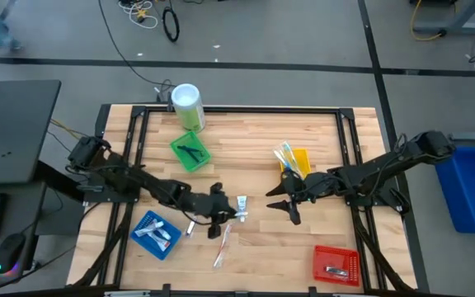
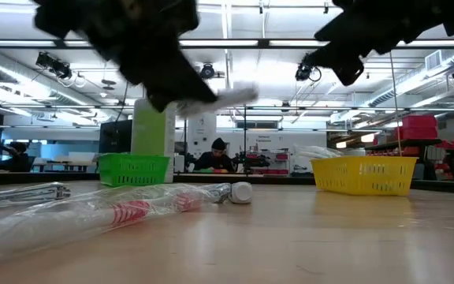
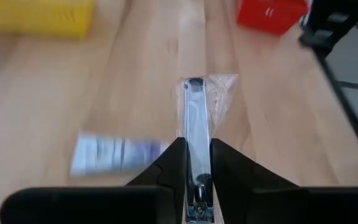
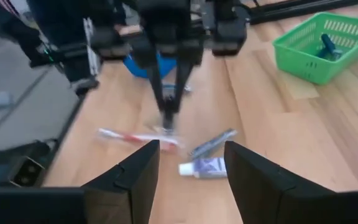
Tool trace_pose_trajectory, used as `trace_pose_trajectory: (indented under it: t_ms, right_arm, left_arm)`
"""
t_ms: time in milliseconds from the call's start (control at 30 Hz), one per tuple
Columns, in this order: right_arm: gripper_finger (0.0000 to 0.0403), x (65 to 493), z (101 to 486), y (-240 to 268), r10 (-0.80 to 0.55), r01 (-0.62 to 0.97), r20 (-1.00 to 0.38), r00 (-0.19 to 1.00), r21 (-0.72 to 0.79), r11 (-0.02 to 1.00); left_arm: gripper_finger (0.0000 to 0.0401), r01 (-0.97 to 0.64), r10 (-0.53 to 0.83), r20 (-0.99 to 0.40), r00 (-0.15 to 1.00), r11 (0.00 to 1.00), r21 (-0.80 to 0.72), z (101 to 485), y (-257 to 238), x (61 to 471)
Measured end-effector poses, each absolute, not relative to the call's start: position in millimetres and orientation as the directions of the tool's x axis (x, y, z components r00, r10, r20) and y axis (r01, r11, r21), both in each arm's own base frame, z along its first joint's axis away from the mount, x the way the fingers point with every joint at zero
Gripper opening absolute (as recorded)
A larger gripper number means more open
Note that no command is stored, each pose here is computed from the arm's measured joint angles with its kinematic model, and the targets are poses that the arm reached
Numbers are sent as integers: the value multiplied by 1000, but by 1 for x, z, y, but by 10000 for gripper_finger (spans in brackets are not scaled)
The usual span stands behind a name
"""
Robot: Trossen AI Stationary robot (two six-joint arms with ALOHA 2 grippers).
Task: Pick & Place Travel size toiletries
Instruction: Put the middle nail cutter into the red bin
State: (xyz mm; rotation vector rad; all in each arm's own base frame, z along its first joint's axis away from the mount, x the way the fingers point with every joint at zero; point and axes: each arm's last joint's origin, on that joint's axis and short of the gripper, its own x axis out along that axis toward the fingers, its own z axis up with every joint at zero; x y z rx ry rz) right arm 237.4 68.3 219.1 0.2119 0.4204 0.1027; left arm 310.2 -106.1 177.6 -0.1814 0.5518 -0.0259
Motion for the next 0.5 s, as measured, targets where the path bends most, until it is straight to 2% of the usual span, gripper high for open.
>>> trace_pose_trajectory:
  t_ms: [200, 367, 500]
  right_arm:
    - [202, 249, 201, 72, 134, -76, -435, 891, 147, 986]
    - [228, 262, 197, 74, 92, -85, -354, 931, 33, 996]
    - [242, 268, 193, 69, 47, -35, -342, 939, 41, 999]
  left_arm:
    - [57, -28, -37, -463, 886, 991, -134, 201, -91, 330]
    - [67, -55, -9, -438, 899, 990, -132, 210, -81, 337]
    - [62, -68, 10, -428, 904, 990, -122, 213, -77, 339]
